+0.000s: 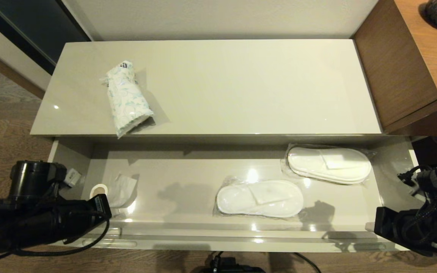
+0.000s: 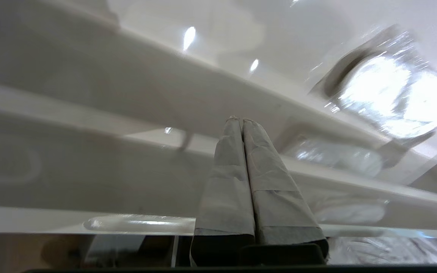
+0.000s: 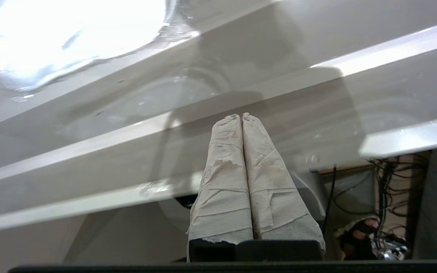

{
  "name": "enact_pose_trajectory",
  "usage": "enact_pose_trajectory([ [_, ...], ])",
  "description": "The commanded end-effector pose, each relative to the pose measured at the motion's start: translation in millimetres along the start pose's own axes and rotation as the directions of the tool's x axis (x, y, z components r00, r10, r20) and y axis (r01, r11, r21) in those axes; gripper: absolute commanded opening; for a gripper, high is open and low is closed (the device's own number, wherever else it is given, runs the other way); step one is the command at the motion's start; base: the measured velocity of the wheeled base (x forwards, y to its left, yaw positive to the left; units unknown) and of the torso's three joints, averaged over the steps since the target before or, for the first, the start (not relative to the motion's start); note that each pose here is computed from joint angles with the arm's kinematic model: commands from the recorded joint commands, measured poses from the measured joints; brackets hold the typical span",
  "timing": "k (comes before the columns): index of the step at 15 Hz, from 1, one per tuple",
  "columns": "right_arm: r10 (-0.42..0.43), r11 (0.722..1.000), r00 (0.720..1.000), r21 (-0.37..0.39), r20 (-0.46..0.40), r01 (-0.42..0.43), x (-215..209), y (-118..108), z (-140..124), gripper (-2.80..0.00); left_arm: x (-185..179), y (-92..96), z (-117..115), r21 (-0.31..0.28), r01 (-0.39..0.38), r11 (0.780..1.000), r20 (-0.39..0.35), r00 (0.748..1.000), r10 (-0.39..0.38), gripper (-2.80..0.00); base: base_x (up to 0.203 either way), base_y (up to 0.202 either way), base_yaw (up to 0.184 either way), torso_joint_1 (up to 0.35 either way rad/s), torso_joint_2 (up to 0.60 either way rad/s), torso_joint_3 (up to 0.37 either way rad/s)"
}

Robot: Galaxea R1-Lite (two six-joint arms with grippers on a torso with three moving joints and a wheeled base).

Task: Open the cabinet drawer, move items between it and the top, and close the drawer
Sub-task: Open the drawer

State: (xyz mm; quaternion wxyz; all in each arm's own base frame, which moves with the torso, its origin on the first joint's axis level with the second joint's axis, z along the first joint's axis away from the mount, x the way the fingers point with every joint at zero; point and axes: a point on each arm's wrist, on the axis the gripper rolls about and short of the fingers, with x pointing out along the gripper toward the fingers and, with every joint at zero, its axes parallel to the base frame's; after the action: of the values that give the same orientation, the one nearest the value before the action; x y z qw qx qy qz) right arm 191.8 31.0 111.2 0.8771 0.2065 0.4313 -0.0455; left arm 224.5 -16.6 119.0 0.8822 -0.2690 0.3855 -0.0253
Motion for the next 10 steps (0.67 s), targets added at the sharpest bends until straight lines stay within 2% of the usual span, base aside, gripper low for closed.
enact_pose_trajectory([
  [1, -0.034, 0.999, 0.998, 0.001, -0.050, 0.034, 13.4, -2.9, -4.9, -2.80, 9.9, 6.4, -7.3, -0.014, -0.028, 1.000, -0.052, 0.998, 0.028, -2.80, 0.000, 0.000, 0.000, 0.000, 0.00, 0.000],
  [3, -0.053, 0.999, 0.995, 0.000, -0.086, 0.053, 20.1, -7.4, -12.6, -2.80, 17.4, 11.9, -13.6, -0.015, -0.037, 0.999, -0.070, 0.997, 0.036, -2.80, 0.000, 0.000, 0.000, 0.000, 0.00, 0.000],
  [4, -0.064, 0.998, 0.991, -0.001, -0.118, 0.064, 24.9, -10.4, -17.9, -2.80, 25.3, 19.9, -24.0, -0.011, -0.055, 0.998, -0.109, 0.993, 0.053, -2.80, 0.000, 0.000, 0.000, 0.000, 0.00, 0.000],
  [7, -0.092, 0.996, 0.981, -0.013, -0.173, 0.092, 29.3, -17.3, -29.5, -2.80, 27.3, 29.9, -41.0, 0.063, -0.066, 0.996, -0.181, 0.981, 0.076, -2.80, 0.000, 0.000, 0.000, 0.000, 0.00, 0.000],
  [9, -0.097, 0.995, 0.978, -0.017, -0.183, 0.096, 26.9, -20.2, -34.6, -2.80, 25.0, 33.6, -48.4, 0.090, -0.078, 0.993, -0.219, 0.971, 0.096, -2.80, 0.000, 0.000, 0.000, 0.000, 0.00, 0.000],
  [10, -0.110, 0.994, 0.972, -0.022, -0.206, 0.108, 23.6, -25.9, -44.0, -2.80, 19.5, 37.2, -57.0, 0.108, -0.089, 0.990, -0.261, 0.959, 0.115, -2.80, 0.000, 0.000, 0.000, 0.000, 0.00, 0.000],
])
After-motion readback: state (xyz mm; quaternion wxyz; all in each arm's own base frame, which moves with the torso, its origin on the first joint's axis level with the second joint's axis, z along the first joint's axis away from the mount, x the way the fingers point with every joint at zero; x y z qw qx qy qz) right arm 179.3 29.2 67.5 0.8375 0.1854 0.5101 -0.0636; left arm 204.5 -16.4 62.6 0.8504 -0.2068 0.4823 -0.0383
